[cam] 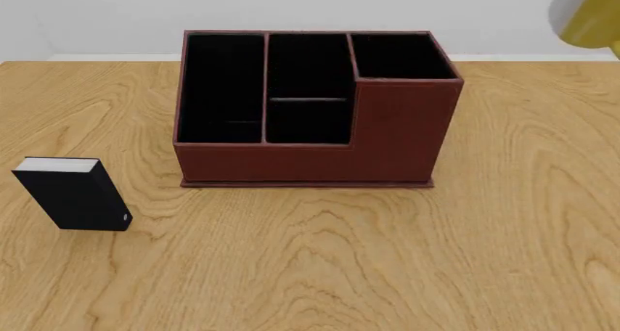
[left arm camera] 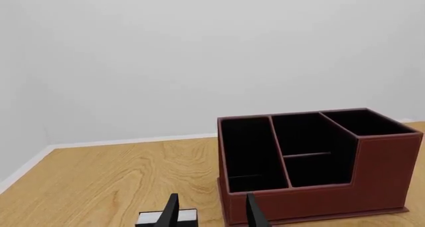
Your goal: Pick up the yellow and white mug and place it to the right of the caddy.
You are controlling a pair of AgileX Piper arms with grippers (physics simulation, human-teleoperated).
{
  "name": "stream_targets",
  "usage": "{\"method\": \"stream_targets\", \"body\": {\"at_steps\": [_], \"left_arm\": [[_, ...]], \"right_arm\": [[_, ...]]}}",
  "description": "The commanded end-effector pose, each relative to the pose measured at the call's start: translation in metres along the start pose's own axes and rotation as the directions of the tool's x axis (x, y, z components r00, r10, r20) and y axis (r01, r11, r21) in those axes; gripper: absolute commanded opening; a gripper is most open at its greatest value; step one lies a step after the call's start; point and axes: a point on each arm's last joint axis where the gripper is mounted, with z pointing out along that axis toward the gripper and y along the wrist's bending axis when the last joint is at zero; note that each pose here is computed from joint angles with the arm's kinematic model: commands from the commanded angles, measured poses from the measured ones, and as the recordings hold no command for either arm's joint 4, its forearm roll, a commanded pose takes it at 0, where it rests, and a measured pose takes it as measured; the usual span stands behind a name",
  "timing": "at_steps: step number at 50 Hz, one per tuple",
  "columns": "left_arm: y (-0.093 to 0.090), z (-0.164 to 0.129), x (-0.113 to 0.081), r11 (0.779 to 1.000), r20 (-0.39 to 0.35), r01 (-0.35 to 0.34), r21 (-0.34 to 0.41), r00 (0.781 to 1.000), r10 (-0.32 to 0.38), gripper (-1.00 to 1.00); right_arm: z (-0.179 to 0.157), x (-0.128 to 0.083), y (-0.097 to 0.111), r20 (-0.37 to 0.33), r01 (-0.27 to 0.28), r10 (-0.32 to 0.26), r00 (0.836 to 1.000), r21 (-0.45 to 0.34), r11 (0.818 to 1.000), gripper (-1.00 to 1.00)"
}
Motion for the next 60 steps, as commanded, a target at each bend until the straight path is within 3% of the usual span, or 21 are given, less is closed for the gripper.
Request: {"method": "stream_targets", "body": {"at_steps": [1, 39, 60], "left_arm": [[0.0, 0.0, 0.001, 1.0, -0.002, -0.005, 0.0, 1.0, 0.005, 1.0], [0.0, 0.0, 0.002, 1.0, -0.008, -0.014, -0.005, 1.0, 0.014, 1.0], [0.0, 0.0, 0.0, 1.0, -0.006, -0.016, -0.008, 1.0, 0.016, 1.0]], "right_arm": [[0.005, 0.005, -0.002, -0.007, -0.017, 0.017, 1.0, 0.031, 0.999, -1.0], [0.028, 0.034, -0.004, -0.034, -0.123, 0.127, 0.991, 0.092, 0.988, -1.0], [0.037, 0.051, -0.002, -0.082, -0.125, 0.133, 0.988, 0.096, 0.988, -1.0]]}}
